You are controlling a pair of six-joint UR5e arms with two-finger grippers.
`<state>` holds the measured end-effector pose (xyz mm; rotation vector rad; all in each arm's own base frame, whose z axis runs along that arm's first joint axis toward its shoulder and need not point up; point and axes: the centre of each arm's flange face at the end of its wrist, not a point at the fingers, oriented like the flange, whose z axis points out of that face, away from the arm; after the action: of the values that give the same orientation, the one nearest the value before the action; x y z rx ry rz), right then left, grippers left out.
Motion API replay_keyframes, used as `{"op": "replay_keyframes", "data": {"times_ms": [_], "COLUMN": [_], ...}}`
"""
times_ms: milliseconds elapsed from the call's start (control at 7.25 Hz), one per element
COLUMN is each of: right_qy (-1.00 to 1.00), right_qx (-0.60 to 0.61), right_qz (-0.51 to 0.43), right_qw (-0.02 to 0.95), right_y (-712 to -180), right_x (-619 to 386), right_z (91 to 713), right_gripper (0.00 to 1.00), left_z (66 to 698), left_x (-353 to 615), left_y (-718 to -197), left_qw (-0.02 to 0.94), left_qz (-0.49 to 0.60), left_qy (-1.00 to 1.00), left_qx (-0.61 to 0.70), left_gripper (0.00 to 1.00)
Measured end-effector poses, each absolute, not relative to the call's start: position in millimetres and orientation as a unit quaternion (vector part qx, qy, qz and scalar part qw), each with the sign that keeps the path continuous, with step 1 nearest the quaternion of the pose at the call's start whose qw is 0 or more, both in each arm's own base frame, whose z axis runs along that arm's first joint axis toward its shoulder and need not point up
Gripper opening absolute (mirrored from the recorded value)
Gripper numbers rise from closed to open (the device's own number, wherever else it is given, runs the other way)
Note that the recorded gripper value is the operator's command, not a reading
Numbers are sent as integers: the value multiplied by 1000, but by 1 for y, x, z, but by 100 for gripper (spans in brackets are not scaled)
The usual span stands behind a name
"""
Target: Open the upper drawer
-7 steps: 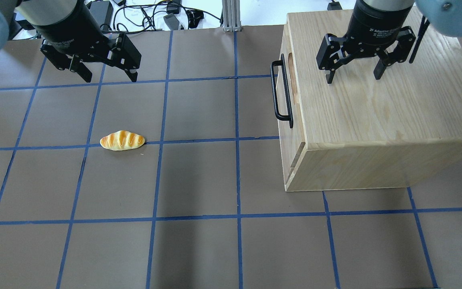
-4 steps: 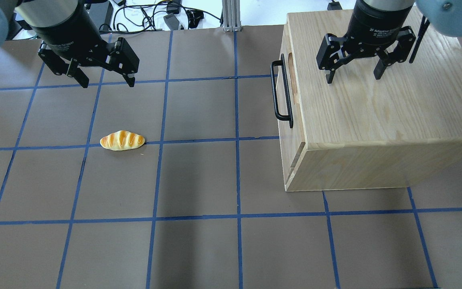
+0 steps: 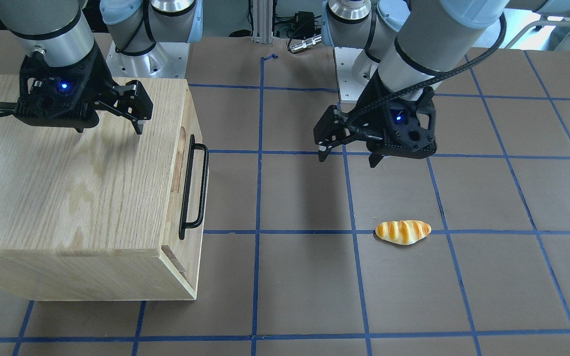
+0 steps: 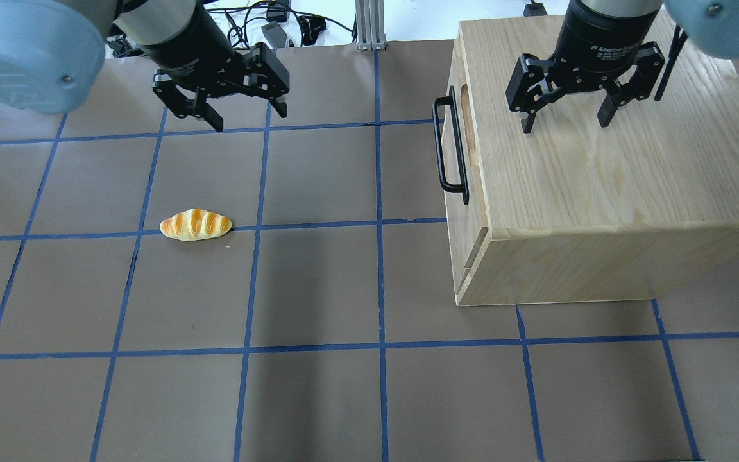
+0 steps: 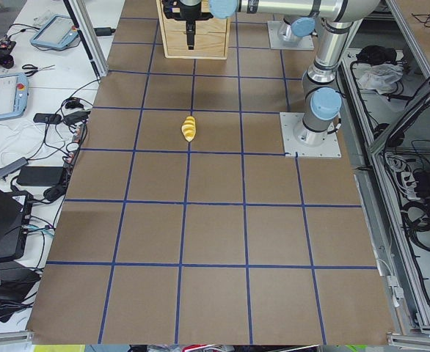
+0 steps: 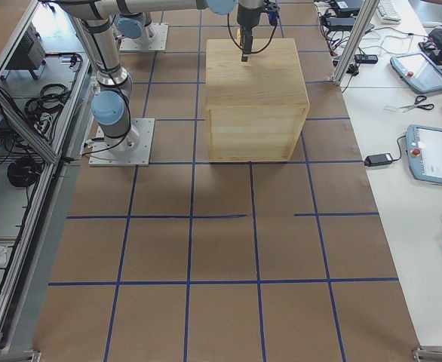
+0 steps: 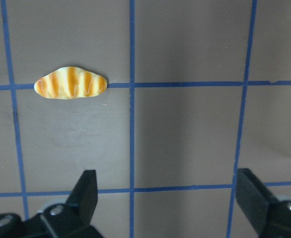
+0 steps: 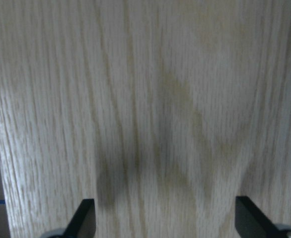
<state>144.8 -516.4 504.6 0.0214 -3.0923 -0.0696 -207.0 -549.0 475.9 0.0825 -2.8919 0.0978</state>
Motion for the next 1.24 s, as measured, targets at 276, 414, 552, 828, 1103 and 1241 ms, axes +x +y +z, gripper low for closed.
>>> {"op": "replay_keyframes", "data": {"times_ms": [276, 414, 552, 828, 1103, 1241], "right_qy": [-999, -999, -999, -999, -999, -999], "right_qx": [7, 7, 7, 7, 7, 6], "right_qz": [-23, -22, -22, -22, -22, -22], "right_qw": [24, 24, 24, 24, 24, 24], "right_y": [-516, -516, -516, -517, -517, -517], "right_x": [145, 145, 145, 145, 145, 144], "right_z": [504, 505, 505, 505, 505, 505], "right_gripper": [100, 100, 100, 100, 100, 100], "left_z": [449, 433, 417, 391, 383, 385], "left_x": [-263, -295, -319, -349, -363, -367], "left_y": [-559, -557, -557, -556, -553, -550], "left_qw": [176, 194, 206, 214, 218, 223], "left_qz": [32, 30, 32, 28, 23, 23], "left_qy": [-982, -979, -976, -974, -972, -971], "left_qx": [54, 58, 67, 76, 83, 80], "left_gripper": [100, 100, 100, 100, 100, 100]}}
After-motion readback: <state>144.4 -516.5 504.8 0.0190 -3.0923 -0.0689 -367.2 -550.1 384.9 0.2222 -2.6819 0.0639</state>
